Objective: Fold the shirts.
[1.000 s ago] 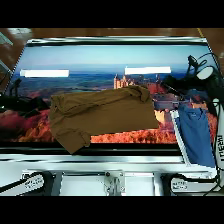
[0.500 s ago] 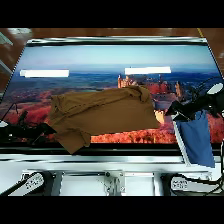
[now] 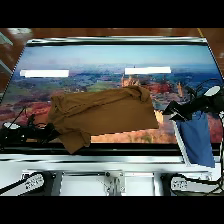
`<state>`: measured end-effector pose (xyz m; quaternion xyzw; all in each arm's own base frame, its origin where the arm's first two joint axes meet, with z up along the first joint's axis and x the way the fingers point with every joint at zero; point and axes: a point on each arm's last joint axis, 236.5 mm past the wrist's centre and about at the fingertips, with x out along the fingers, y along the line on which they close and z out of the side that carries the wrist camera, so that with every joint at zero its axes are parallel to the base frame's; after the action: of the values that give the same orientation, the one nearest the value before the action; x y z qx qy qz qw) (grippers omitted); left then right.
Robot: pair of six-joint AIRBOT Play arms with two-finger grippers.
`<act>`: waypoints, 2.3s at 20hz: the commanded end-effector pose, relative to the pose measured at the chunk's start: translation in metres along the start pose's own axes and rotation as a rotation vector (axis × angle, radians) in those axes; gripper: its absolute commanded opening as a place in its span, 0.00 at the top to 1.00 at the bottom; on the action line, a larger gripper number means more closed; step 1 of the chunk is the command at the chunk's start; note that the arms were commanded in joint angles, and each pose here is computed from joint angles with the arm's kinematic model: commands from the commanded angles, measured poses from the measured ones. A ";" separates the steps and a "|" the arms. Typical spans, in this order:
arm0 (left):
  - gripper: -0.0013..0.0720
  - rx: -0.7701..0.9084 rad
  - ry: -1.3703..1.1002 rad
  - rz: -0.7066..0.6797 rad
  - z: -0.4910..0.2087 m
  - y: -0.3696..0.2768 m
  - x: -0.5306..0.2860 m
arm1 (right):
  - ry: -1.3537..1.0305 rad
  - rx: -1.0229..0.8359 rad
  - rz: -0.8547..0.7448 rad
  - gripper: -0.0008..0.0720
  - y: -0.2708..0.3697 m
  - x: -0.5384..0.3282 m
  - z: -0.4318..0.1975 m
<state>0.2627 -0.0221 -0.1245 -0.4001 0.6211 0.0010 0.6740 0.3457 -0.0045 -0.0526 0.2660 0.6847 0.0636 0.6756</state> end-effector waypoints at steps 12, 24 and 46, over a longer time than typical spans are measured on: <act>0.93 0.115 -0.011 -0.078 0.005 -0.036 -0.021 | 0.059 0.138 0.089 0.06 0.000 0.070 -0.020; 0.93 0.376 -0.323 -0.094 0.069 -0.112 -0.123 | -0.108 -0.183 0.117 0.89 0.070 0.033 0.004; 0.93 0.924 -1.331 0.127 -0.167 -0.259 -0.513 | -1.186 -0.513 -0.297 0.89 0.159 -0.418 -0.174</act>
<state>0.1370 -0.0458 0.4934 0.0412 -0.0218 -0.0031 0.9989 0.2084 0.0207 0.4607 -0.0251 0.0637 0.0363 0.9970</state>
